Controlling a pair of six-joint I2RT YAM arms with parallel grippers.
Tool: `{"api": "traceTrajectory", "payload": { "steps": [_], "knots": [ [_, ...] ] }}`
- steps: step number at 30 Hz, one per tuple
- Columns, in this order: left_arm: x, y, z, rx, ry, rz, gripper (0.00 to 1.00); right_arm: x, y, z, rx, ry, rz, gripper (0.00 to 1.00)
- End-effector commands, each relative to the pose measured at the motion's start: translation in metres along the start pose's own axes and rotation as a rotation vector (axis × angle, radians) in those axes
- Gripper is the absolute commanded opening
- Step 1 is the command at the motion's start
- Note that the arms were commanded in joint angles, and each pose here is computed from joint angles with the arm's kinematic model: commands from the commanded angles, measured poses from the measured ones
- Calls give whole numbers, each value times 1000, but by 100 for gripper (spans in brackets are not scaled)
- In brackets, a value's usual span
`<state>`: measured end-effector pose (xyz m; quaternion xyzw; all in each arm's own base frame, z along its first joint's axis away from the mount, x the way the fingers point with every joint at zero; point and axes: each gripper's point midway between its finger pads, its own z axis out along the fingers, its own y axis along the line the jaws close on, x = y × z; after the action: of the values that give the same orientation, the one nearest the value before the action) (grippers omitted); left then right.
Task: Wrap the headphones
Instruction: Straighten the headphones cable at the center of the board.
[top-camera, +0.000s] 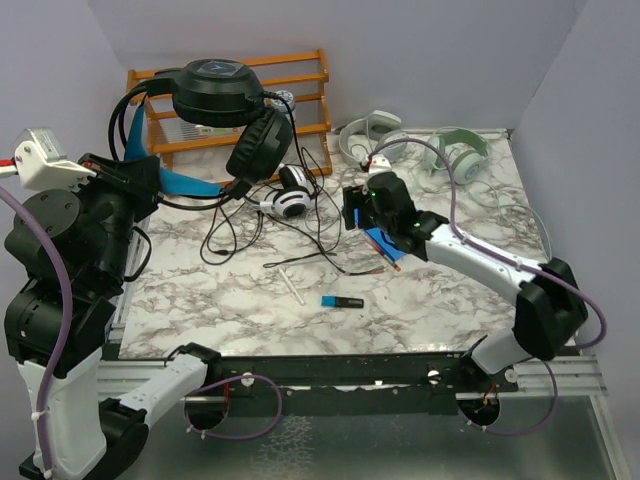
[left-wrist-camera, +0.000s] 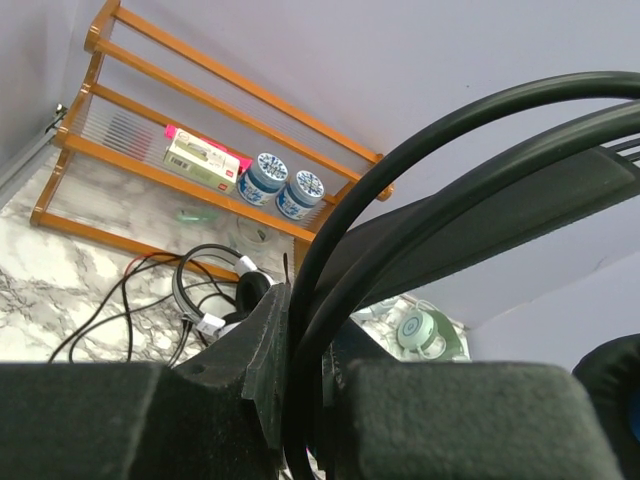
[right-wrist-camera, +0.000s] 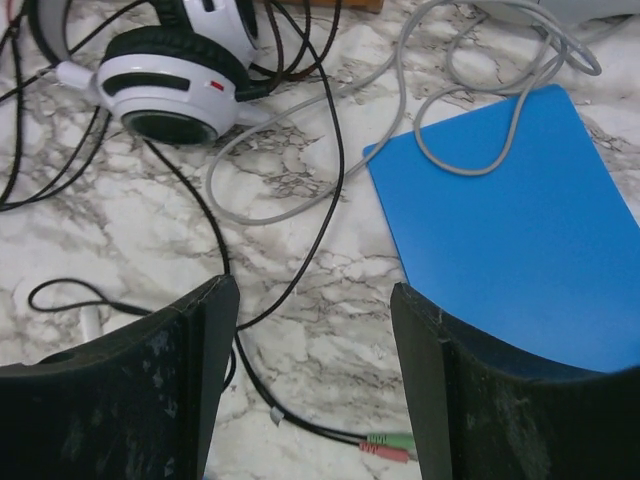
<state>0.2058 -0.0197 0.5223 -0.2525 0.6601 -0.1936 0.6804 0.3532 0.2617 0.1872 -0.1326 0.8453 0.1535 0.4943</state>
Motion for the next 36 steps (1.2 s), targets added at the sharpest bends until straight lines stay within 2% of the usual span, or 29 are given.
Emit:
{"api": "traceTrajectory", "payload": {
  "steps": [1, 3, 11, 26, 29, 33, 36],
  "knots": [
    [-17, -21, -7, 87, -37, -78, 0, -7, -11, 35, 107, -14, -10, 68],
    [-22, -25, -10, 101, -44, -81, 0, -7, -11, 49, 123, -2, -37, 62],
    [-25, -30, -15, 128, -42, -108, 0, 1, -10, 102, 154, 56, -105, 58],
    [-9, -31, -13, 145, 10, -133, 0, 60, -17, 172, 132, 222, -84, 57],
    [-12, -32, -15, 148, 1, -134, 0, 73, -17, 181, 119, 251, -82, 51],
    [-14, -33, -15, 150, -2, -136, 0, 85, -12, 188, 88, 280, -82, 51],
    [-14, -33, -14, 148, 0, -134, 0, 91, -12, 191, 83, 299, -84, 40]
  ]
}}
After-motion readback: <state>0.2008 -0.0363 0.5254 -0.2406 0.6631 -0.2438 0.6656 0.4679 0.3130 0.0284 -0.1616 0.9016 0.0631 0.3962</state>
